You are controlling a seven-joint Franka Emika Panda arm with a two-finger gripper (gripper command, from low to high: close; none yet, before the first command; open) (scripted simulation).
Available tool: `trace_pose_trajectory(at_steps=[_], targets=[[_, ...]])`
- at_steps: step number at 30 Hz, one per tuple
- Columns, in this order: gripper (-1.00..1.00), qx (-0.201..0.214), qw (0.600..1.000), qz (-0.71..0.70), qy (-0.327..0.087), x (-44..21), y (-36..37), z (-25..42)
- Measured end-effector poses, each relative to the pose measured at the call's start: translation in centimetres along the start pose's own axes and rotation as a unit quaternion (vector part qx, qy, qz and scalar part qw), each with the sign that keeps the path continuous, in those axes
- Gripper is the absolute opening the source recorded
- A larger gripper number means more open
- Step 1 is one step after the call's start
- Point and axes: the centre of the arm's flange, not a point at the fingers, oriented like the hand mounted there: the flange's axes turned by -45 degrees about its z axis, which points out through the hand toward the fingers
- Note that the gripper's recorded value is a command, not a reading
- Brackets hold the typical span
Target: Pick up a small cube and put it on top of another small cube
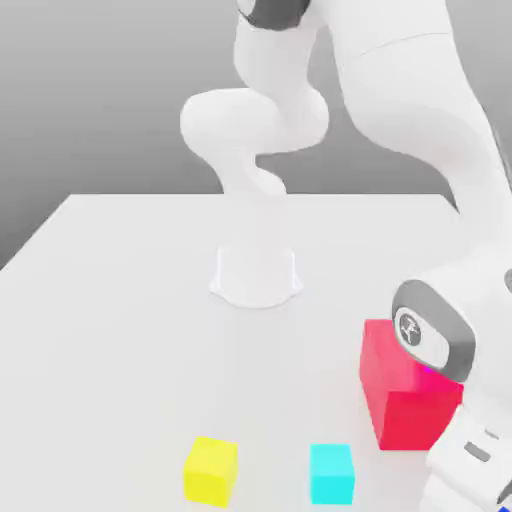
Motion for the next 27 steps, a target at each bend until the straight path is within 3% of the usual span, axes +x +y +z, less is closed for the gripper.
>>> trace_pose_trajectory(at_steps=[6,16,21,22,27], targets=[[-1.00,-0.003,1.000,0.017,-0.002,-1.3,1.8,-6.4],[-1.00,-0.004,0.972,0.235,-0.002,-21.6,17.2,-11.4],[-1.00,0.000,0.966,0.257,0.000,-23.7,18.0,-6.6],[1.00,0.000,0.966,0.258,0.000,-23.8,17.9,-5.7],[1.00,0.000,0.966,0.258,0.000,-23.8,17.9,-5.7]])
